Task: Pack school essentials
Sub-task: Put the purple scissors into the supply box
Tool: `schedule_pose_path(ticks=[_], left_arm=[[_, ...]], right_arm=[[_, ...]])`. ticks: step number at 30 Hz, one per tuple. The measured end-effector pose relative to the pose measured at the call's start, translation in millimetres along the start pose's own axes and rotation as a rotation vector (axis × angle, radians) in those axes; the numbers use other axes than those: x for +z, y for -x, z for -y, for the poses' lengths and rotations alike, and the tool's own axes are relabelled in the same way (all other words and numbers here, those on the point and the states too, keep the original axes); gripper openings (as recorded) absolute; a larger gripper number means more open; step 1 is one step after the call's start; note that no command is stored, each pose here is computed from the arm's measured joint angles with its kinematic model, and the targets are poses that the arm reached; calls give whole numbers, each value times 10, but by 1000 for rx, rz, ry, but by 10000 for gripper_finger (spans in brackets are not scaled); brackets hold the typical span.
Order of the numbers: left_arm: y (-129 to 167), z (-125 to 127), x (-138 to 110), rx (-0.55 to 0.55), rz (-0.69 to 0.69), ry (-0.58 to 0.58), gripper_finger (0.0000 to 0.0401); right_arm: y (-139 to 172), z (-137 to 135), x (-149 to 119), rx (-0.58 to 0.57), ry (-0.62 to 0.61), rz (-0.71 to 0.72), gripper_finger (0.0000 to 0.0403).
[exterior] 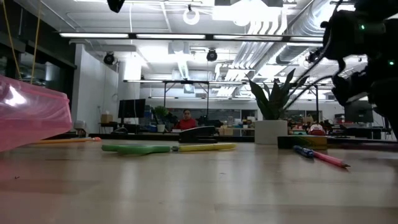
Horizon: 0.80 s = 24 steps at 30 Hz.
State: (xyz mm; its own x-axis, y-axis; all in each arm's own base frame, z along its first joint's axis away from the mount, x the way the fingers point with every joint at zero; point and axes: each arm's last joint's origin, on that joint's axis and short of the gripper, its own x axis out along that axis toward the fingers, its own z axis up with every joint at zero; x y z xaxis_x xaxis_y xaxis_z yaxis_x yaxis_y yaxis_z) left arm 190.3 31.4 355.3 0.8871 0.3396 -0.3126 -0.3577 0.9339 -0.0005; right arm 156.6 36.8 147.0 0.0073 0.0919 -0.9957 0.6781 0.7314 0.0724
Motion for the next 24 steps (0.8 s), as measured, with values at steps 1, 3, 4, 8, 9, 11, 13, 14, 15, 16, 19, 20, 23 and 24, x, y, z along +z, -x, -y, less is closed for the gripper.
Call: schedule_pose_path(ticks=[1,3,4,8,9,11,13,14,15,16,19,20,23,24], left_arm=[[0,0,0,0,0,0,0],[0,0,0,0,0,0,0],[0,0,0,0,0,0,0],[0,0,0,0,0,0,1],[0,0,1,0,0,0,1],[1,0,1,0,0,0,1],[1,0,1,0,1,0,1],[1,0,1,0,1,0,1],[2,0,1,0,1,0,1],[6,-2,2,1,1,0,1],[70,-17,3,5,5,-6,1],[104,-24,5,3,10,-10,1],[228,-51,26,2,42,0,2],[277,-62,38,0,60,14,3]], right_arm=[[27,-14,6,1,2,1,2],[92,-48,24,5,21,8,1],[140,-73,39,8,30,18,1],[344,-129,74,-25,69,58,1],[408,-149,86,-23,80,77,1],[542,-174,99,-15,91,115,1],[680,-183,95,1,107,148,1],[754,-191,94,20,111,166,1],[829,-197,94,42,120,198,0],[907,-196,90,63,120,235,0],[1083,-187,87,130,111,389,0],[1136,-190,93,164,108,454,0],[1244,-208,122,272,96,644,0],[1259,-219,136,300,102,699,0]])
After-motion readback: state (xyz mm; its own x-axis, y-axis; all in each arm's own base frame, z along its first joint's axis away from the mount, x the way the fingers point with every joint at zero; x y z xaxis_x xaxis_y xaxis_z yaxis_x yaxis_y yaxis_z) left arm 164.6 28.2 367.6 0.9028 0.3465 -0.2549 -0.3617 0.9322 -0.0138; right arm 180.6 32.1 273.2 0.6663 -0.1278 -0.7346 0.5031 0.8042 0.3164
